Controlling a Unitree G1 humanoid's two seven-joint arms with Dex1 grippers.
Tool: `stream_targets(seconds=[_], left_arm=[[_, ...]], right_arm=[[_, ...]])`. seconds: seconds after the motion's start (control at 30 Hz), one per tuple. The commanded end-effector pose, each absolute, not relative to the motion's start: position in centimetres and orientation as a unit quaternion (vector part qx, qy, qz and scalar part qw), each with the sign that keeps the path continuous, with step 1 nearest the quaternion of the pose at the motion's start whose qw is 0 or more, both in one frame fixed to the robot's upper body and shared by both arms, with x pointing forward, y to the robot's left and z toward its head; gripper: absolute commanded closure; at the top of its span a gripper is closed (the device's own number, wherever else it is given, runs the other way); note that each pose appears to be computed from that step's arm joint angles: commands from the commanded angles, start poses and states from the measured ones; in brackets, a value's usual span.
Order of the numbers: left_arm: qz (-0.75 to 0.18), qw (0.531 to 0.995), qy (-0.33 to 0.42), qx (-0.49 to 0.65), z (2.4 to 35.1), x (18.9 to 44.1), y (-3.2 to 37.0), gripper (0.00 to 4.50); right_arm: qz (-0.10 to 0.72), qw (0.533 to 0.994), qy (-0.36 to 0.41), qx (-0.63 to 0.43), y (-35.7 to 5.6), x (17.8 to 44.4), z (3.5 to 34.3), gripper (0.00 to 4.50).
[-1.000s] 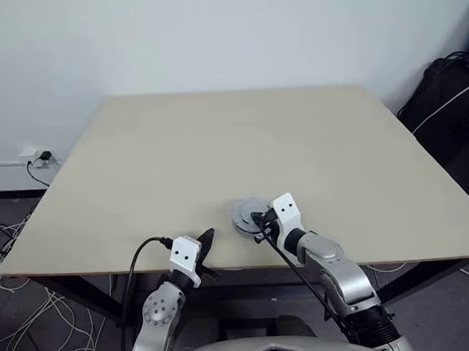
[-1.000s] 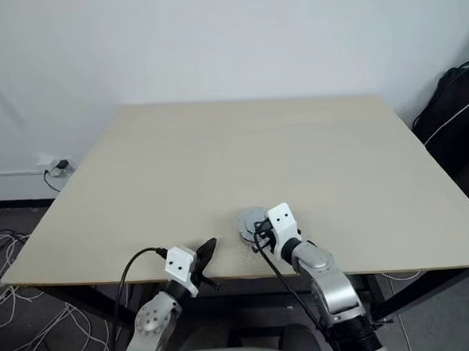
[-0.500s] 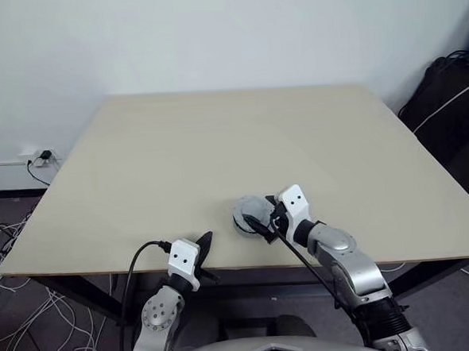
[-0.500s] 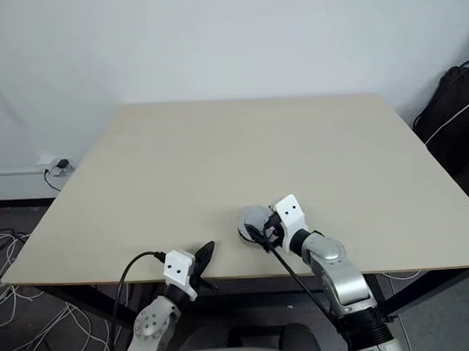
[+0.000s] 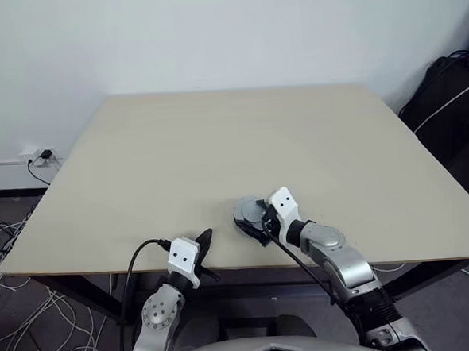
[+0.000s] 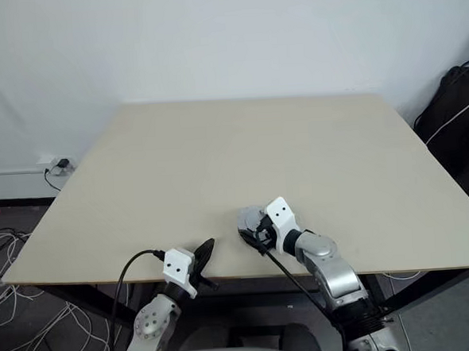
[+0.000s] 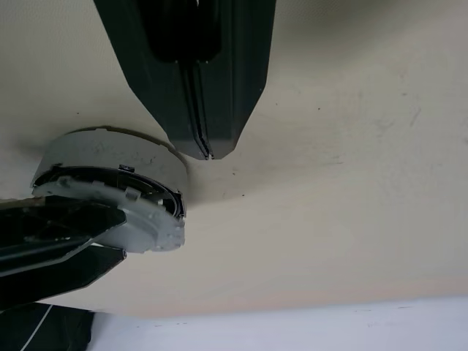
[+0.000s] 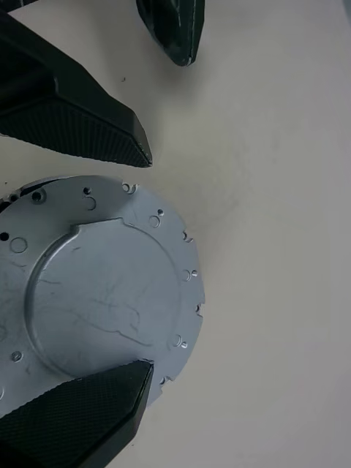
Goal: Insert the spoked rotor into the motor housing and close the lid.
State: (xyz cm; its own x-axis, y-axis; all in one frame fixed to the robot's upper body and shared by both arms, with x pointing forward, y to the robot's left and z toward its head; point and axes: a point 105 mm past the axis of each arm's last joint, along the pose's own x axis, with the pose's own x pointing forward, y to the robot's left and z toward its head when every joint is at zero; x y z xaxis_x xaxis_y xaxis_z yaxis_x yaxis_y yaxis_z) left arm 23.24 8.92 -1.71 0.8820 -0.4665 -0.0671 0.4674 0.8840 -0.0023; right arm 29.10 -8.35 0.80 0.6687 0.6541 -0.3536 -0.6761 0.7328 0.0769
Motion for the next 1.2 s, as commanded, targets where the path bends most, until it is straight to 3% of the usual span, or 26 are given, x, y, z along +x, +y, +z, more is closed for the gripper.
stream_targets(seconds=[0.03,0.77,0.93,1.2], left_arm=[[-0.243,0.970,0.008,0.006,-0.6,23.6,8.8,4.50],[-0.247,0.969,0.002,0.000,-0.4,24.1,8.1,4.50],[-0.247,0.969,0.003,-0.001,-0.4,24.0,8.0,4.50],[-0.248,0.969,0.008,-0.002,-0.7,23.9,8.1,4.50]], right_arm=[[0.366,0.917,0.156,-0.037,-8.0,29.7,1.9,0.02],[0.351,0.916,0.182,-0.064,-9.2,30.5,0.9,0.02],[0.353,0.916,0.180,-0.063,-9.1,30.4,0.9,1.17],[0.364,0.913,0.175,-0.064,-9.2,30.3,1.4,1.24]])
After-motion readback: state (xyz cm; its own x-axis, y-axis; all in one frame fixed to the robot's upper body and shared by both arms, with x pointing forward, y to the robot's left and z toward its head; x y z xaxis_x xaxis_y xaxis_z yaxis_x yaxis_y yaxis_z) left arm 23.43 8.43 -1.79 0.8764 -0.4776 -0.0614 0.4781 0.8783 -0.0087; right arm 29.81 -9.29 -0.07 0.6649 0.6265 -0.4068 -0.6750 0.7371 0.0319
